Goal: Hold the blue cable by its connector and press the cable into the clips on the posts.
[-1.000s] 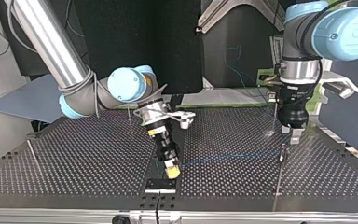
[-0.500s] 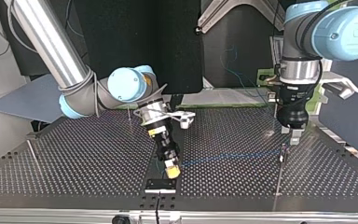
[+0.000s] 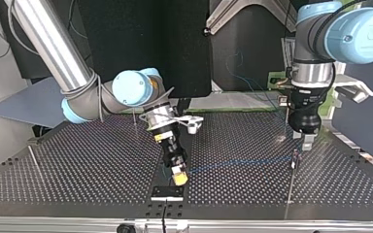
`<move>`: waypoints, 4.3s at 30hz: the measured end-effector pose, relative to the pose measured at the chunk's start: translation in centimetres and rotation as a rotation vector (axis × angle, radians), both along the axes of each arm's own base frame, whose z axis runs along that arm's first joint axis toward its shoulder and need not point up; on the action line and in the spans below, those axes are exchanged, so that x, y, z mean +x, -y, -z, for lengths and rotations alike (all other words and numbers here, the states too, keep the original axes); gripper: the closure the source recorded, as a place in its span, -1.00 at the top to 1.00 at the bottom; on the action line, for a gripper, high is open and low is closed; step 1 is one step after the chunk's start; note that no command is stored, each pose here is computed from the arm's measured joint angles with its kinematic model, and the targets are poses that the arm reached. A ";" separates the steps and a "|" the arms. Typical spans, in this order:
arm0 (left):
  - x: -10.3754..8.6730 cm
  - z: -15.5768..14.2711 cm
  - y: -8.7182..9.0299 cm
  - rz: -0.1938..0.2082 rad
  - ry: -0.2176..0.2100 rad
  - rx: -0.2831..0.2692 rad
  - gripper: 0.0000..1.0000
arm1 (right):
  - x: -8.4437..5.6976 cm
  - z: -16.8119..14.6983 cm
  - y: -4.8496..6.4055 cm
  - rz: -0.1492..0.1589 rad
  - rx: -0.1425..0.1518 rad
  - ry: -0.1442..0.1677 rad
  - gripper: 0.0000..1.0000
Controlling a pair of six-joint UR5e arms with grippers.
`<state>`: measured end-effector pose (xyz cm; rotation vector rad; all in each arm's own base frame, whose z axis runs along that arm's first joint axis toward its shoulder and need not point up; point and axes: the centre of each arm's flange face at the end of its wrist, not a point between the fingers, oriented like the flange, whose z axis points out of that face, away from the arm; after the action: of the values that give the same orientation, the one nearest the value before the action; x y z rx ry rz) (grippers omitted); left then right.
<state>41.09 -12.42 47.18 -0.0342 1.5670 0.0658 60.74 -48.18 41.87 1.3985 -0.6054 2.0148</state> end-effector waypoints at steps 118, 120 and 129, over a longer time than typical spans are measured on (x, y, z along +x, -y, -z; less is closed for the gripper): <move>8.9 0.8 6.4 -0.106 0.090 -0.070 -1.00 | -0.4 1.0 0.2 0.020 0.020 -0.029 -1.00; 8.9 0.8 6.4 -0.106 0.090 -0.069 -1.00 | -0.4 1.0 0.2 0.020 0.019 -0.030 -1.00; 8.8 0.8 6.5 -0.102 0.091 -0.070 -1.00 | -0.4 1.1 0.2 0.021 0.019 -0.031 -1.00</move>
<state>49.94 -18.90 46.41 -0.1698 1.4752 0.0888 60.33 -48.35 40.79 1.4260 -0.6247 1.9729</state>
